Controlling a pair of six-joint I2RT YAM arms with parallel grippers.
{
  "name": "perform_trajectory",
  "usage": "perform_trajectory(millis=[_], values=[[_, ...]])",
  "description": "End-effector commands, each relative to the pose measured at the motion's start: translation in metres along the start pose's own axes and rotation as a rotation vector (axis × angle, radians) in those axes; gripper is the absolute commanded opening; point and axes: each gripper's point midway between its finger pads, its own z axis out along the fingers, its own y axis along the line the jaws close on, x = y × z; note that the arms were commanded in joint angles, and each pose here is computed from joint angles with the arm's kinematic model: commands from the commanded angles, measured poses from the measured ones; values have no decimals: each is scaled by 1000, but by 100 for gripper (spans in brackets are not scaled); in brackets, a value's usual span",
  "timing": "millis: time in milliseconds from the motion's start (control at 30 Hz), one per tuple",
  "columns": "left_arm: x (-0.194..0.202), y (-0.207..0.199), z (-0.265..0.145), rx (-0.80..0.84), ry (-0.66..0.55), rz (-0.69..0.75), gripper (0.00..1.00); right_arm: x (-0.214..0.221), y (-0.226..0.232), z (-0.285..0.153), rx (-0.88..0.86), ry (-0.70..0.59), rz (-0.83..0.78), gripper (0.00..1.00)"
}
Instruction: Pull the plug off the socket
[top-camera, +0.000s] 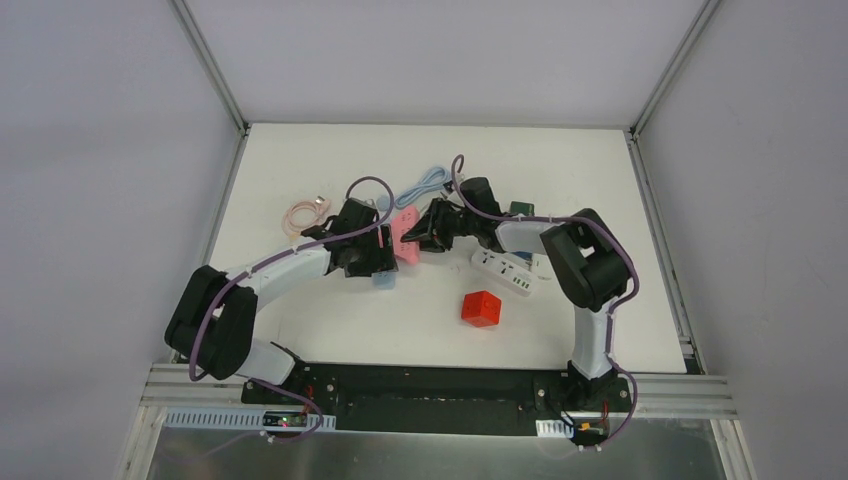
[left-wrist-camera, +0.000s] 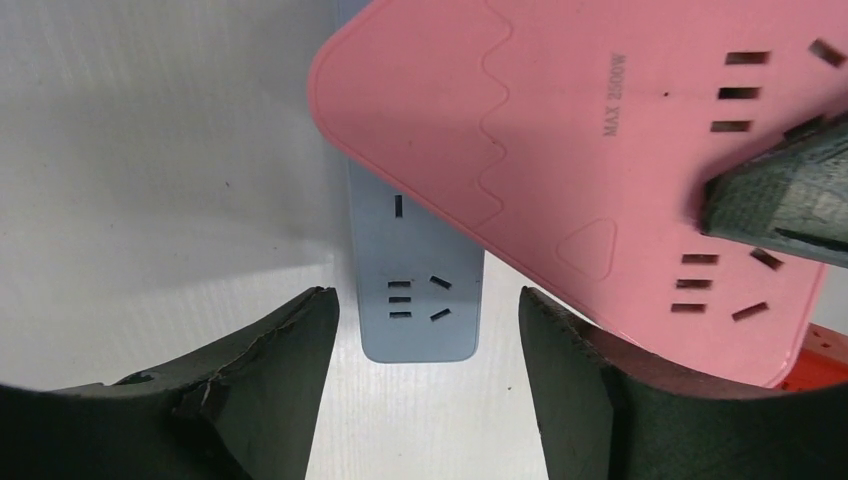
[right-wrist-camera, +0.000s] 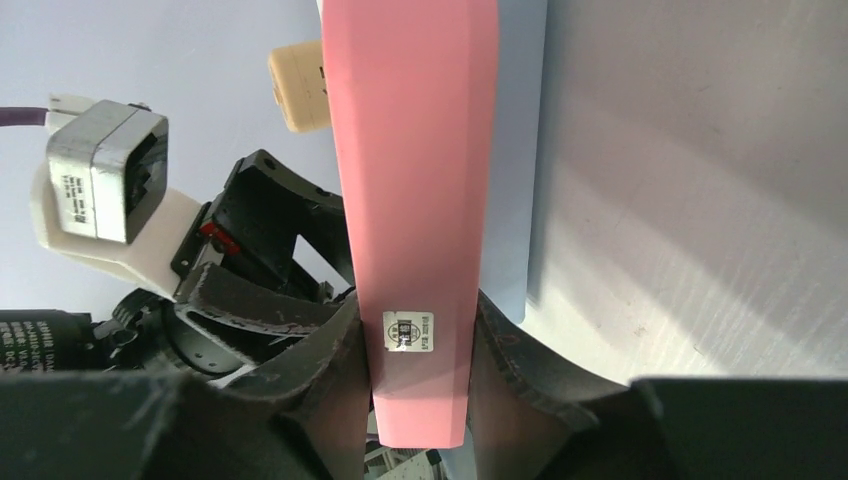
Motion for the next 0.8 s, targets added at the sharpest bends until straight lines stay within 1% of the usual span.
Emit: perform_trajectory(millis=[0,33,100,267,333,467,567,600,667,767], values=[[8,20,6,-101,16,54,68,23,3,5,-51,133,20,0],[10,22,8,-109,30,58,67,24,5,5,-66,149,11,0],[15,23,12,-112,56,60,61,28,7,4,-103,178,-15,0],[25,30,16,-134,81,41,38,31,21,-3,-209,166,-143,0],[28,34,16,-145,81,33,31,31,23,-5,-233,143,-215,0],[38,41,18,-158,94,21,23,31,21,-10,-231,79,-357,0],[42,40,20,-138,94,17,21,24,27,-15,-221,7,-421,0],[43,40,20,-135,98,14,20,20,30,-16,-215,-16,-422,0],[45,40,21,-131,103,13,19,11,37,-18,-211,-35,-362,0],[46,41,21,-135,106,14,18,-2,56,-20,-274,-5,-181,0]])
